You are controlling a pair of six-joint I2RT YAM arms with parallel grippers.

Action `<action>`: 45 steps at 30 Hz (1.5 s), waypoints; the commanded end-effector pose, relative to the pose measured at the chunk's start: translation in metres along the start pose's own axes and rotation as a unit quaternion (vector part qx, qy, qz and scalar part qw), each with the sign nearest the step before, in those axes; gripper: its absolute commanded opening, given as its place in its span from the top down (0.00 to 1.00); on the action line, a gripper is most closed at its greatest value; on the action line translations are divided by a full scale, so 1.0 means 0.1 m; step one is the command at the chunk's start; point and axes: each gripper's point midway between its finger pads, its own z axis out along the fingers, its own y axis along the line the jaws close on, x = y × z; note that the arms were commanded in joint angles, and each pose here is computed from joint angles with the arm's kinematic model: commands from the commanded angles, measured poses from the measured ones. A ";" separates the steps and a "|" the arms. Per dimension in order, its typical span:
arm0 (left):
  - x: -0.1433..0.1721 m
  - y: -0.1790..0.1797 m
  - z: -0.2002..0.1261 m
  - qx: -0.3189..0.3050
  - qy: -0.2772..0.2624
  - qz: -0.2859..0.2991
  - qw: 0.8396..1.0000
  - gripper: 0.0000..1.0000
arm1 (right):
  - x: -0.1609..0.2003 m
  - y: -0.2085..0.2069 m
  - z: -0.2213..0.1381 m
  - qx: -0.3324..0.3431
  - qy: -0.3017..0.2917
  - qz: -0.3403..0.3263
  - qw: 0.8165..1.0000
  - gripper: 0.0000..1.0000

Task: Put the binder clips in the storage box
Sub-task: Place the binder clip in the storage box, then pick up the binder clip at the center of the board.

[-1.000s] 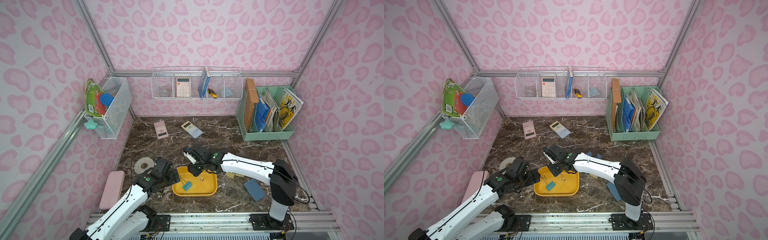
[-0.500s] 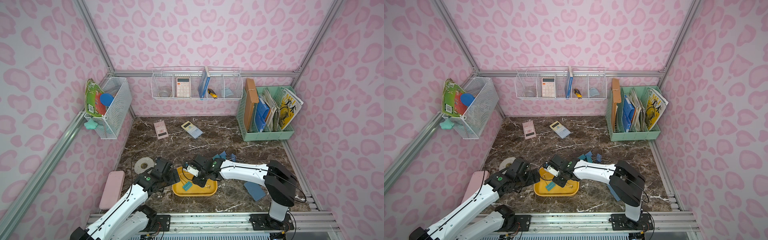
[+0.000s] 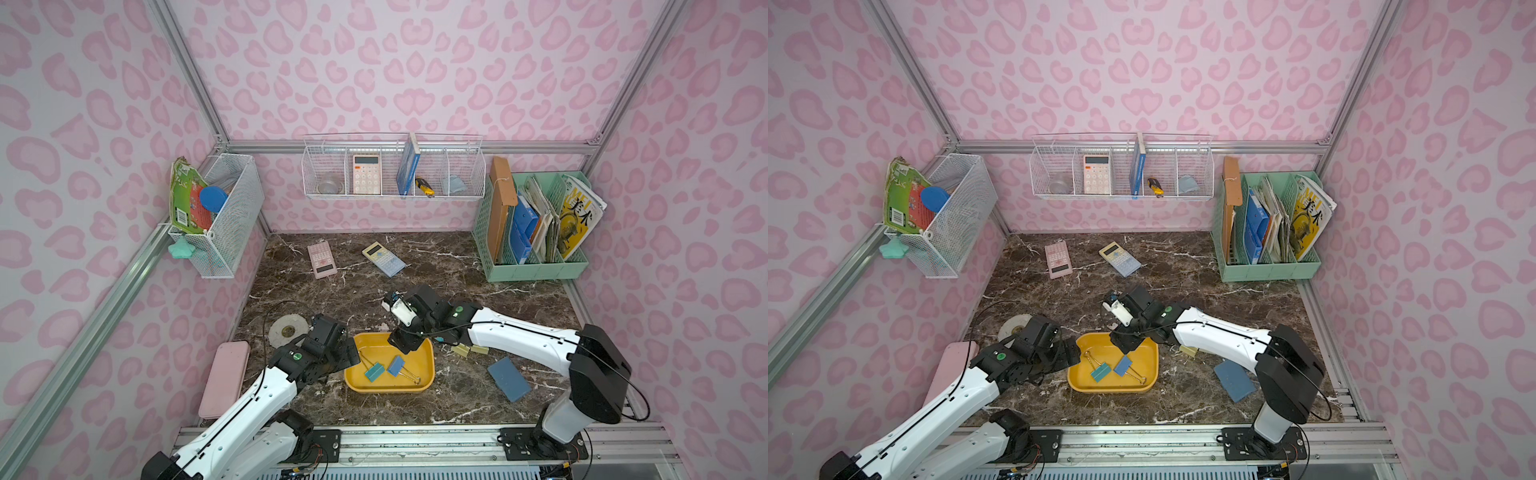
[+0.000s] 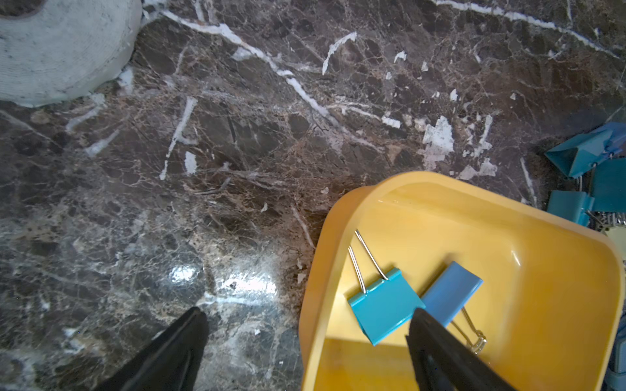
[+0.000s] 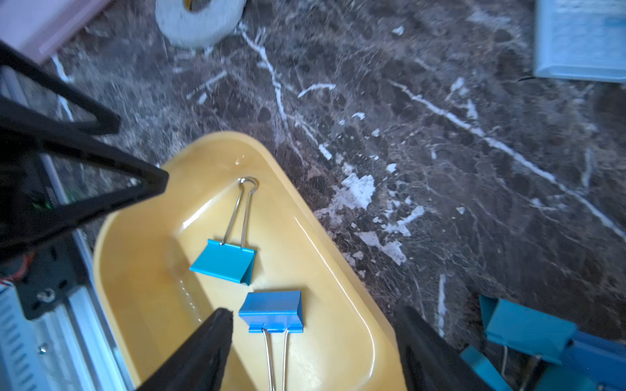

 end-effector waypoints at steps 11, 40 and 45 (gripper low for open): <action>0.01 -0.06 -0.01 0.018 0.003 0.008 1.000 0.04 | 1.32 -1.63 -1.01 0.215 0.000 0.433 0.875 0.22; 0.01 -0.09 0.00 0.027 0.004 0.012 1.000 0.04 | 2.15 -1.76 -0.38 0.240 0.128 0.454 0.848 0.33; 0.01 -0.09 0.00 0.027 0.003 0.012 1.000 0.04 | 2.19 -1.75 -0.36 0.249 0.139 0.446 0.849 0.40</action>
